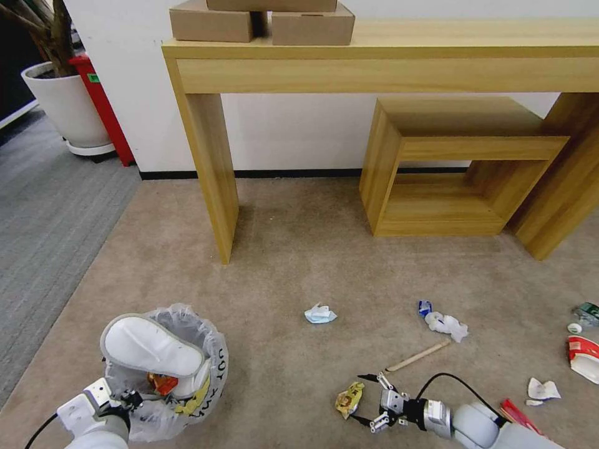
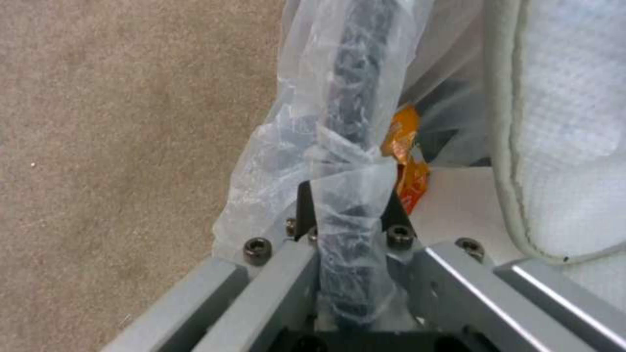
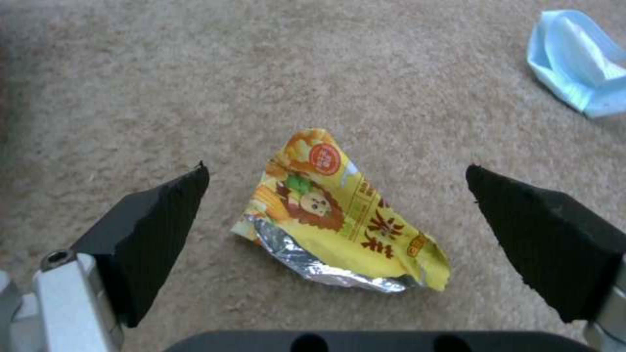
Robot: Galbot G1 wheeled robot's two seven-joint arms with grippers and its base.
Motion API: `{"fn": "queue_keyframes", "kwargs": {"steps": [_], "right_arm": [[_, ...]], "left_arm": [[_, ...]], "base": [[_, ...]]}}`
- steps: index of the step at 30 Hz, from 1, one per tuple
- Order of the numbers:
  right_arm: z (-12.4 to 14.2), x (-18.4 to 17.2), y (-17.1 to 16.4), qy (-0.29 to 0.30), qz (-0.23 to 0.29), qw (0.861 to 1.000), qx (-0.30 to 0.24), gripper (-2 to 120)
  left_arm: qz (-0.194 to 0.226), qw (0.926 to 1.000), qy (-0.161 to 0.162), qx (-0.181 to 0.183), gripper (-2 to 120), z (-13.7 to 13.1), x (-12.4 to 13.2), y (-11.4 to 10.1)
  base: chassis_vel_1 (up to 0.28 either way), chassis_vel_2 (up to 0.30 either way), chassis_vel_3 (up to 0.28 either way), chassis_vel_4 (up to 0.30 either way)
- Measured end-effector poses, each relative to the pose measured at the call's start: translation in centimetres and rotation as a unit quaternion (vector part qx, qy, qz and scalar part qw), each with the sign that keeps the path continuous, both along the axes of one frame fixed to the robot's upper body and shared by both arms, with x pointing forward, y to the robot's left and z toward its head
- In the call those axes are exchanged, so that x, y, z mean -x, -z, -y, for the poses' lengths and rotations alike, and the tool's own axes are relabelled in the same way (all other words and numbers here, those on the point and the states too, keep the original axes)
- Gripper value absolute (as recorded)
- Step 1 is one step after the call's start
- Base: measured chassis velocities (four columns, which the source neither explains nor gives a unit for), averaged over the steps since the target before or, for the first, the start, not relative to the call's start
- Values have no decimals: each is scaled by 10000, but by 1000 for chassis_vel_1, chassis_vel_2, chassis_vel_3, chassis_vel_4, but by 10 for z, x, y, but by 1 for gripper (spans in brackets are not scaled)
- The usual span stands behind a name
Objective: Pick up the trash bin and place the garbage on the floor into it.
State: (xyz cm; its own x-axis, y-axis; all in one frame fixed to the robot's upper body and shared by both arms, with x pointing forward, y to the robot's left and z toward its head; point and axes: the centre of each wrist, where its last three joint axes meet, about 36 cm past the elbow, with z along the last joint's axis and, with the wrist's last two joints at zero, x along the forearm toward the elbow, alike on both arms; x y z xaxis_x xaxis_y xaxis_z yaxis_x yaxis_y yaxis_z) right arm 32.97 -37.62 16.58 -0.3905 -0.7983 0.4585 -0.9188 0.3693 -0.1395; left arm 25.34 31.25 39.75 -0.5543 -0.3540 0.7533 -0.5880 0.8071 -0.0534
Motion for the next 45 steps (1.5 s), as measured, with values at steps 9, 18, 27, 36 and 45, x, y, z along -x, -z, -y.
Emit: {"fn": "queue_keyframes", "kwargs": {"steps": [9, 18, 27, 36, 45], "right_arm": [[4, 1, 4, 203, -15, 9998, 15, 100], [4, 9, 11, 436, -113, 9990, -26, 100], [2, 14, 19, 631, -210, 9977, -104, 100], [1, 16, 24, 706, -259, 9971, -132, 100], [-5, 18, 28, 747, -312, 9965, -207, 100]], "left_arm": [[-12, 10000, 6, -10, 0, 0, -1, 2], [-30, 10000, 17, -6, 0, 0, -1, 3], [-52, 10000, 38, -11, 0, 1, -1, 4], [-64, 10000, 45, -10, 0, 2, 0, 5], [-90, 9999, 67, -20, 0, 3, 1, 6]], "base": [[0, 0, 0, 0], [0, 0, 0, 0], [0, 0, 0, 0], [0, 0, 0, 0], [0, 0, 0, 0]]}}
